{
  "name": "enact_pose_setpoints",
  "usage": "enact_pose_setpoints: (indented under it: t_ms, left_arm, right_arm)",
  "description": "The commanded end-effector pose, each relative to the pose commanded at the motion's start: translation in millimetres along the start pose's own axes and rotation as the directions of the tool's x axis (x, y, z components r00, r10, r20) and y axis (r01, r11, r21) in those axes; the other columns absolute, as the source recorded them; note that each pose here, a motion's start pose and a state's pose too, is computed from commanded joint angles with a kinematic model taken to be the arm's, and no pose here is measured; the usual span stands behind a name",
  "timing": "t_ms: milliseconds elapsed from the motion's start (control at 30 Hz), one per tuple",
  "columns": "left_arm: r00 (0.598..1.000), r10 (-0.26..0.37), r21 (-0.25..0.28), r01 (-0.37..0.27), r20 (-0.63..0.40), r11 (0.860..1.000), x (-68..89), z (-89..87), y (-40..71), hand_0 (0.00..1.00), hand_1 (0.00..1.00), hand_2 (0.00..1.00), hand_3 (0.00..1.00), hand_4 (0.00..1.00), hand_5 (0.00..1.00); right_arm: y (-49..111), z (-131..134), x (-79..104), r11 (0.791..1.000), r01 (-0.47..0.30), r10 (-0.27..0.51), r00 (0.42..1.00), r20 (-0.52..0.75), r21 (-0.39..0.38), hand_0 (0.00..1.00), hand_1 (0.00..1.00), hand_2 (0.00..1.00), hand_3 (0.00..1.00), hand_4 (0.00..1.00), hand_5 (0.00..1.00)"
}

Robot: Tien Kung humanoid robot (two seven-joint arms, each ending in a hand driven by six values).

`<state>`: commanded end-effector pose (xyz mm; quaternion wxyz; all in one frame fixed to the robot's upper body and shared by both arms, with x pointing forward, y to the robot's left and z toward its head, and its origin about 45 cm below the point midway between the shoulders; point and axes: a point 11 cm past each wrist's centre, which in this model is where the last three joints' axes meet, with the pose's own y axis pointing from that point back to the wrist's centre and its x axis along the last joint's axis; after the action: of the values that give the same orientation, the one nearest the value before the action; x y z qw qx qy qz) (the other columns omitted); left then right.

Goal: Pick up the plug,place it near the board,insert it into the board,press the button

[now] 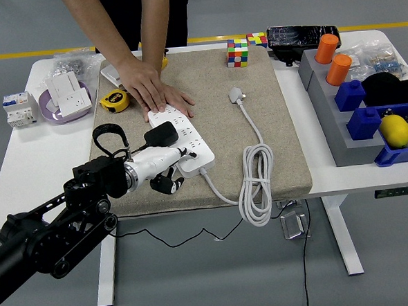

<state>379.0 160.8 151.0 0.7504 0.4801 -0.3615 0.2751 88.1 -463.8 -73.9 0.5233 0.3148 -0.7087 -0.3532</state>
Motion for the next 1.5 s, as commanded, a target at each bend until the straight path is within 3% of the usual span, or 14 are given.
enact_pose_setpoints:
  t_ms: [767, 1067, 1233, 1300, 1433, 1467, 1500]
  left_arm:
    - [0.999, -0.029, 0.005, 0.029, 0.022, 1.0, -8.1, -2.0, -0.9, 0.097, 0.038, 0.165, 0.9, 0.545, 0.002]
    - [1.0, 0.008, -0.009, -0.008, 0.021, 1.0, 5.3, 1.1, 7.7, 0.097, 0.037, 0.165, 0.882, 0.55, 0.002]
    - [0.996, 0.085, -0.048, -0.085, -0.002, 0.995, 28.3, 9.7, 24.8, 0.097, 0.037, 0.165, 0.882, 0.55, 0.002]
    - [0.992, 0.125, -0.066, -0.127, -0.027, 0.99, 38.2, 12.7, 33.0, 0.1, 0.038, 0.166, 0.845, 0.533, 0.002]
    - [0.957, 0.247, -0.128, -0.267, -0.154, 0.955, 66.1, 19.1, 56.1, 0.1, 0.038, 0.166, 0.845, 0.533, 0.002]
    - [0.937, 0.282, -0.143, -0.313, -0.205, 0.939, 73.9, 19.3, 62.4, 0.124, 0.033, 0.168, 0.659, 0.528, 0.002]
    - [0.916, 0.31, -0.151, -0.354, -0.254, 0.923, 80.6, 18.6, 67.8, 0.124, 0.033, 0.168, 0.659, 0.528, 0.002]
  right_arm:
    - [-0.3, 3, 0.7, 1.0, -0.002, 0.002, 1.0, -0.005, -0.004, 0.956, 0.846, 0.782, 0.795, 0.998, 0.998]
    - [-0.1, 3, 0.0, 1.0, -0.001, 0.001, 1.0, -0.003, -0.004, 0.957, 0.846, 0.783, 0.795, 0.998, 0.998]
    - [0.1, 2, -1.1, 1.0, 0.002, -0.002, 1.0, 0.003, -0.004, 0.957, 0.846, 0.783, 0.795, 0.998, 0.998]
    - [0.2, 2, -1.4, 1.0, 0.002, -0.002, 1.0, 0.006, -0.004, 0.956, 0.846, 0.782, 0.795, 0.998, 0.998]
    - [0.3, 2, -2.2, 1.0, 0.004, -0.004, 1.0, 0.01, -0.007, 0.956, 0.846, 0.782, 0.795, 0.998, 0.998]
    - [0.3, 3, -2.4, 1.0, 0.004, -0.004, 1.0, 0.012, -0.007, 0.956, 0.846, 0.783, 0.795, 0.998, 0.998]
    - [0.3, 3, -2.5, 1.0, 0.005, -0.005, 1.0, 0.013, -0.008, 0.956, 0.846, 0.783, 0.795, 0.998, 0.998]
